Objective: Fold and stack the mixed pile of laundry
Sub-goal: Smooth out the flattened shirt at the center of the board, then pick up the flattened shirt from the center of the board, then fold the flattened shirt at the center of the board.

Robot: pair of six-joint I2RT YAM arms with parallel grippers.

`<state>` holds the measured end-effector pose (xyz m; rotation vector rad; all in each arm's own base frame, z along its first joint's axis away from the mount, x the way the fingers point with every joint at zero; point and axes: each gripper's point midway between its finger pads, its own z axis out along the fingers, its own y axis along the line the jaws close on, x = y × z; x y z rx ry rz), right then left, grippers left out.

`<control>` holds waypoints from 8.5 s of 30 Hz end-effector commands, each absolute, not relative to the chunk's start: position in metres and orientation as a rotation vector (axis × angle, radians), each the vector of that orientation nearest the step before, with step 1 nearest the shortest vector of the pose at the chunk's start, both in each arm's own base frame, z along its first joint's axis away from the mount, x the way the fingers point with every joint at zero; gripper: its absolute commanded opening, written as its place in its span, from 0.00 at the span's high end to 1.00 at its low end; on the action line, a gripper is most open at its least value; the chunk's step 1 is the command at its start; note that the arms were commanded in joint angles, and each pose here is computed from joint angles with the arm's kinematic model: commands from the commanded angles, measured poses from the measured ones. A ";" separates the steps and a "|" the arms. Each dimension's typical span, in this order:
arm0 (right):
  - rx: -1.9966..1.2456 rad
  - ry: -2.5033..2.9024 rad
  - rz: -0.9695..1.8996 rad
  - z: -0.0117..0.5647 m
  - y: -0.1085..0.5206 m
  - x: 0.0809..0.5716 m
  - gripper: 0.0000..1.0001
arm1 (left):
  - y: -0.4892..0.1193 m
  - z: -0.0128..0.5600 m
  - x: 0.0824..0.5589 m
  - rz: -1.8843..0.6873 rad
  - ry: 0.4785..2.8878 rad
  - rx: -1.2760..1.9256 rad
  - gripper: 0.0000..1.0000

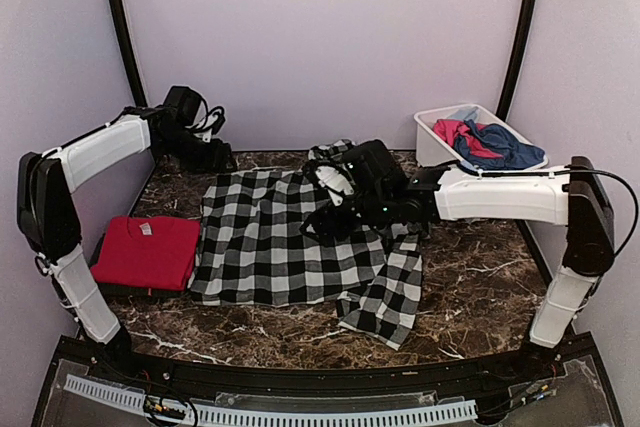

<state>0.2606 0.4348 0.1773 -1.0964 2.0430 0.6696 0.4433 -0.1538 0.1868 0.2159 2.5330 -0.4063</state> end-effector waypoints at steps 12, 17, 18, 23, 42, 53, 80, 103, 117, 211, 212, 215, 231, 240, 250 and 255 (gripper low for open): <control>-0.864 2.510 0.629 0.093 0.343 0.322 0.31 | -0.204 0.109 0.288 -0.358 2.755 0.633 0.57; -0.965 2.538 0.764 0.091 0.355 0.273 0.36 | -0.178 0.088 0.249 -0.187 2.914 0.652 0.61; -0.981 2.554 0.745 0.085 0.355 0.269 0.37 | -0.173 0.087 0.243 -0.138 2.945 0.652 0.61; -0.900 2.692 0.684 0.043 0.339 0.282 0.39 | -0.168 0.078 0.236 0.029 3.035 0.723 0.64; -0.591 2.936 0.585 -0.005 0.237 0.266 0.37 | -0.214 0.014 0.177 0.266 2.958 1.508 0.61; -0.589 2.619 0.821 0.112 0.259 0.270 0.27 | -0.236 0.099 0.255 -0.124 2.762 0.865 0.46; -0.455 2.769 0.555 0.041 0.234 0.349 0.26 | -0.173 0.047 0.516 -0.247 2.731 0.004 0.52; -0.461 2.473 0.858 0.193 0.265 0.316 0.23 | -0.146 0.219 0.509 -0.334 2.463 -0.021 0.30; -0.169 2.851 0.965 0.099 0.249 0.146 0.32 | -0.151 0.181 0.284 -0.561 2.494 -0.305 0.35; 0.236 2.748 0.865 0.103 0.191 0.150 1.00 | -0.120 0.060 0.206 -0.372 2.732 -0.878 1.00; 0.232 2.742 0.860 0.106 0.191 0.152 1.00 | -0.119 0.062 0.207 -0.368 2.730 -0.867 1.00; 0.219 2.720 0.850 0.115 0.191 0.156 1.00 | -0.121 0.072 0.212 -0.377 2.711 -0.838 1.00; 0.108 2.517 0.754 0.178 0.184 0.249 1.00 | -0.124 0.120 0.263 -0.332 2.580 -0.607 1.00; 0.011 2.411 0.730 0.210 0.190 0.338 1.00 | -0.124 0.135 0.323 -0.396 2.541 -0.511 1.00; -0.125 2.411 0.702 0.200 0.217 0.409 1.00 | -0.127 0.119 0.357 -0.385 2.570 -0.488 1.00; -0.144 2.445 0.684 0.179 0.220 0.417 1.00 | -0.120 0.102 0.356 -0.319 2.607 -0.516 1.00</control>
